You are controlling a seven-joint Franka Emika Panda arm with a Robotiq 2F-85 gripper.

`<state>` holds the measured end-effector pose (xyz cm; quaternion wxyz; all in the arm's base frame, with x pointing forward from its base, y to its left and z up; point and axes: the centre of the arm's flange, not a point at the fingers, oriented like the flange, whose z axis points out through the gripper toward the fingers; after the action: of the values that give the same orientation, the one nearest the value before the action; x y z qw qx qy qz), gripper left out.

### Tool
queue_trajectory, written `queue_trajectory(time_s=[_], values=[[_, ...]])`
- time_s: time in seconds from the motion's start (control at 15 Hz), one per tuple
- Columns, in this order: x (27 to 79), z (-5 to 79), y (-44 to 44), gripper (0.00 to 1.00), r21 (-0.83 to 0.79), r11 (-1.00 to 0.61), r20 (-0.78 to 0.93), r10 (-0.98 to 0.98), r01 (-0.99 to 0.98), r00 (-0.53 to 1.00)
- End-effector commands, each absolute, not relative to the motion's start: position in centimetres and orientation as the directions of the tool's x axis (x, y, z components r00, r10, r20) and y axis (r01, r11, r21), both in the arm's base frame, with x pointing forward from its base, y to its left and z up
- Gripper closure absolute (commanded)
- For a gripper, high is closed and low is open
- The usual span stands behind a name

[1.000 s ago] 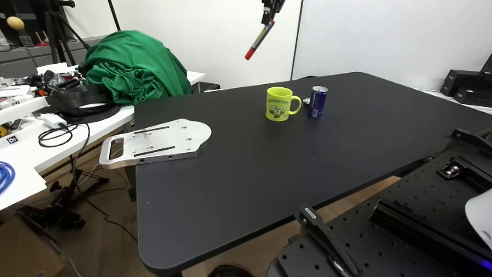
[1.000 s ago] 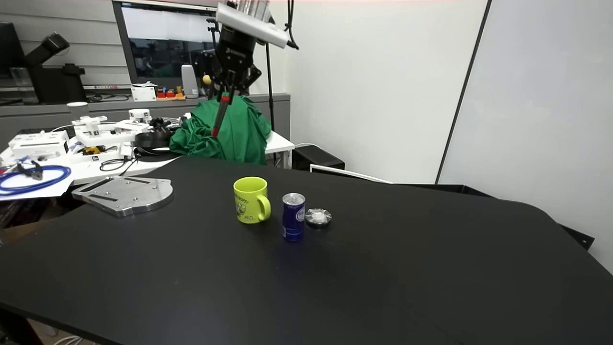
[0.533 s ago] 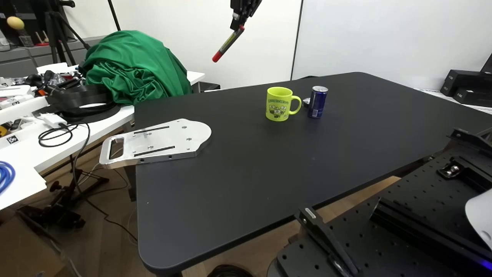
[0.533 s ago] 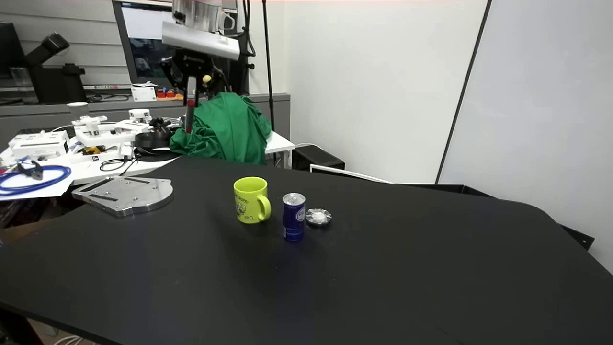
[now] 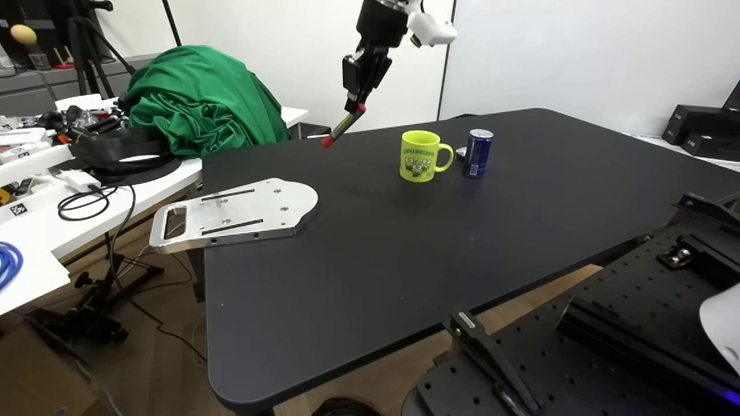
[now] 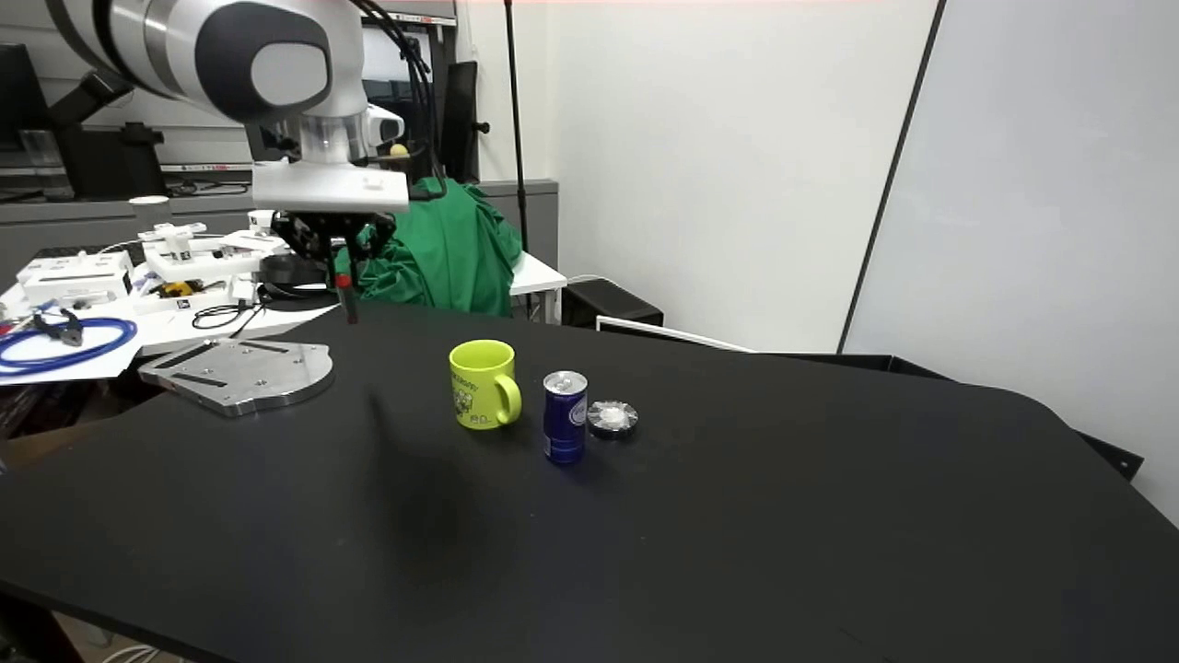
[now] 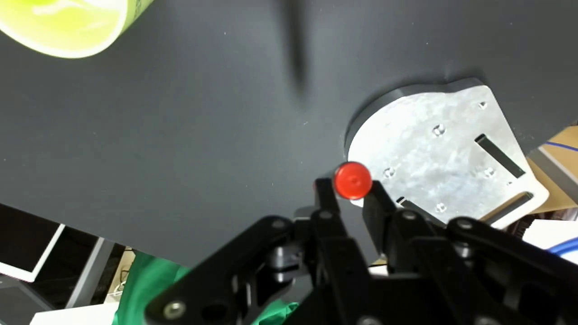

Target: Pick up the marker from the cup and place it on the table

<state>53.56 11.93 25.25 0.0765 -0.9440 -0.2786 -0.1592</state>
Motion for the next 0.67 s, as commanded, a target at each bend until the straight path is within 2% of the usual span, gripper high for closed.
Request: queue_trajectory(time_s=[0.0,0.6], values=[[51.7,20.9,12.1,0.95,-0.019,-0.862,0.326,0.474,0.507,0.818],[48.0,11.0,10.4,0.95,0.018,-0.881,0.143,0.471,0.473,0.871]])
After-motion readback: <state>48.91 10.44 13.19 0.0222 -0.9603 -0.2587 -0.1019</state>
